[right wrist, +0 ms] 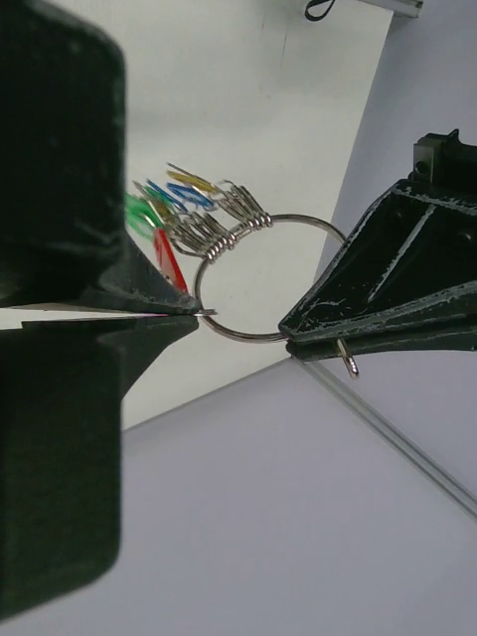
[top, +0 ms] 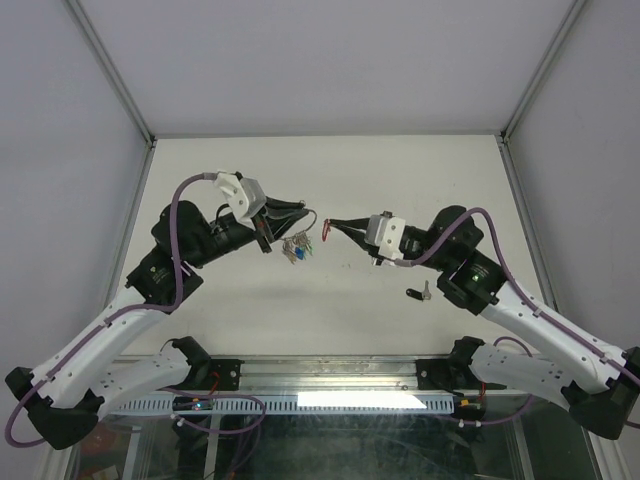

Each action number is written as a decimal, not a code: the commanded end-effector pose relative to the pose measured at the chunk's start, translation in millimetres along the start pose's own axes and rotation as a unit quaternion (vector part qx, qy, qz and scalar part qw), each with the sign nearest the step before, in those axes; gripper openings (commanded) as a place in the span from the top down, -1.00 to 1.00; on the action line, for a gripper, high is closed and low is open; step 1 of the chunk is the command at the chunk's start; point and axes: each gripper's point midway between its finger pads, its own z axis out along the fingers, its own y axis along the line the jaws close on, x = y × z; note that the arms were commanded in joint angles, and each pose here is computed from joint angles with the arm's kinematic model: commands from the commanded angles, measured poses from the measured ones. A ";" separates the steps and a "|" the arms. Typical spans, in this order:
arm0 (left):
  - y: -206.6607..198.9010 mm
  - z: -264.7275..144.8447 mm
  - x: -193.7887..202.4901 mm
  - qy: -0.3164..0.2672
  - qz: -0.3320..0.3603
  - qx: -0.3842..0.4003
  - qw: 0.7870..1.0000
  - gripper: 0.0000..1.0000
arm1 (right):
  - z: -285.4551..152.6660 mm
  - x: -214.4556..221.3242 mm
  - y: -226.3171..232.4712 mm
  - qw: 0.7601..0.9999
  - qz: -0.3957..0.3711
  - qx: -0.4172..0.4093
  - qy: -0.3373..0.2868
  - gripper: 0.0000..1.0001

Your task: Put the keys on the keyring

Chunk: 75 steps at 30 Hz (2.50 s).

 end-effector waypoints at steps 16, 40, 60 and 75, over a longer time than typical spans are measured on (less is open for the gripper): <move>11.9 8.2 -66.1 -0.021 0.035 -0.109 0.993 1.00 | -1.0 -89.5 -34.2 0.979 -0.158 0.028 -0.128 1.00; 4.9 16.6 -66.4 -0.014 0.042 -0.103 0.994 1.00 | 18.5 -88.5 -45.6 0.972 -0.195 0.042 -0.121 1.00; 2.2 19.4 -61.3 -0.007 0.045 -0.098 0.994 1.00 | 21.0 -83.4 -52.0 0.974 -0.195 0.063 -0.101 1.00; 2.5 17.0 -61.8 -0.007 0.046 -0.101 0.994 1.00 | 21.2 -77.1 -58.7 0.974 -0.194 0.085 -0.082 1.00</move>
